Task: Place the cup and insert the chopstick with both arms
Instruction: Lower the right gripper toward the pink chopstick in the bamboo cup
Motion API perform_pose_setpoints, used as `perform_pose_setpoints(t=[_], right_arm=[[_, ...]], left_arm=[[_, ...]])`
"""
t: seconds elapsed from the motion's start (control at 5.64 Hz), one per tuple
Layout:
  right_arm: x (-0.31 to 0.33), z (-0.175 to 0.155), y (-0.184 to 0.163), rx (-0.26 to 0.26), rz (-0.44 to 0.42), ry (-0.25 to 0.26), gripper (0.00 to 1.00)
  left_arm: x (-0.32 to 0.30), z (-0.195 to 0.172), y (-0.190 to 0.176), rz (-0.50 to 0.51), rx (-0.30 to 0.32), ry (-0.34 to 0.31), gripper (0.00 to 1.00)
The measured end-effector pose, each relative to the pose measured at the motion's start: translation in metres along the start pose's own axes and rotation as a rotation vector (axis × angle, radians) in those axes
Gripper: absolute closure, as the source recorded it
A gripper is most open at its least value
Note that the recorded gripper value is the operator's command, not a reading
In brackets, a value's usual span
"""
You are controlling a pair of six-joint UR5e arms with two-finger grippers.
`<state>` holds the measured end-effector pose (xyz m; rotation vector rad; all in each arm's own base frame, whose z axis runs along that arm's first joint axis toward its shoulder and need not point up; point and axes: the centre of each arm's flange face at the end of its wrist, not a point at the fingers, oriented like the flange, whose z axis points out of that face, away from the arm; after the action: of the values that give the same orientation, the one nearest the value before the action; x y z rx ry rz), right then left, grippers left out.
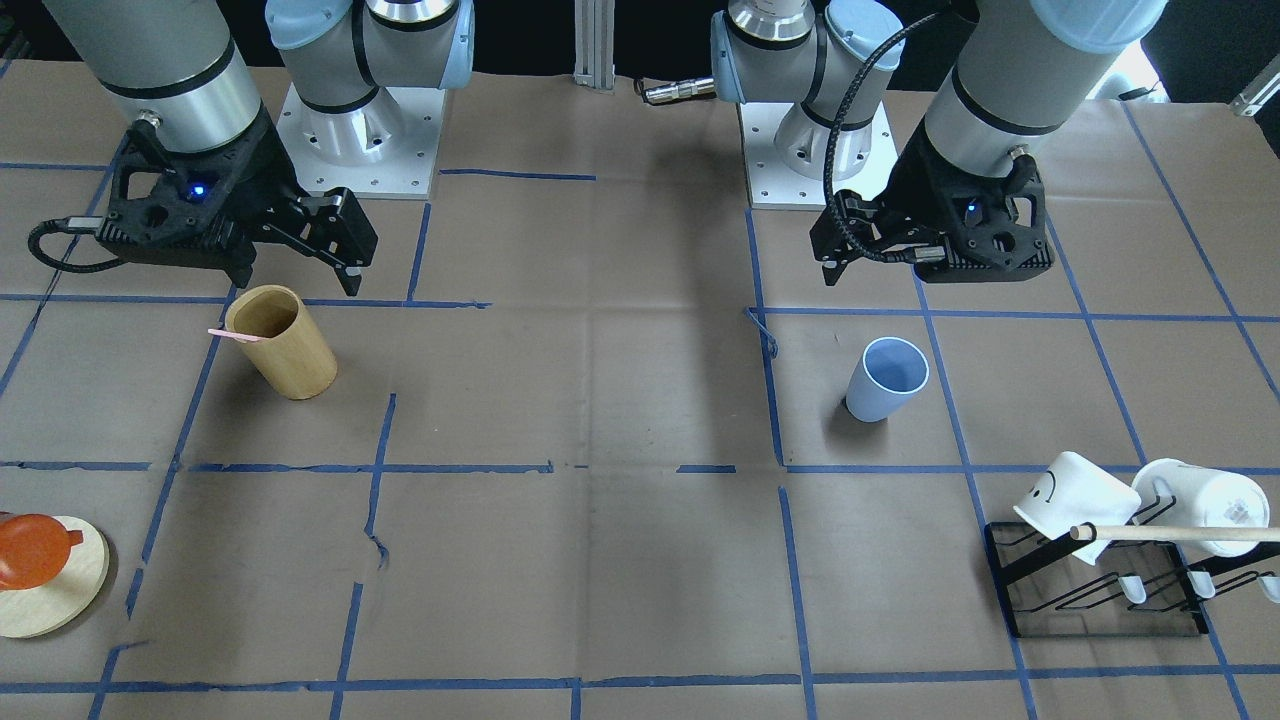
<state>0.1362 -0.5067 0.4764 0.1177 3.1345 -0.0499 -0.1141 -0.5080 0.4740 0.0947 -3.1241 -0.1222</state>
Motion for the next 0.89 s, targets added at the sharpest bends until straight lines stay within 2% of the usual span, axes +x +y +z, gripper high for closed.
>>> perform_pose_setpoints(t=[0.53,0.89], right_arm=[[0.000,0.002,0.001,-0.004,-0.002,-0.002,0.00],[0.013,0.020,0.010,-0.028,-0.035,0.003,0.00]], left_arm=[[0.000,0.003,-0.003,0.013,-0.005,-0.006,0.02],[0.000,0.003,-0.003,0.016,-0.002,-0.006,0.02]])
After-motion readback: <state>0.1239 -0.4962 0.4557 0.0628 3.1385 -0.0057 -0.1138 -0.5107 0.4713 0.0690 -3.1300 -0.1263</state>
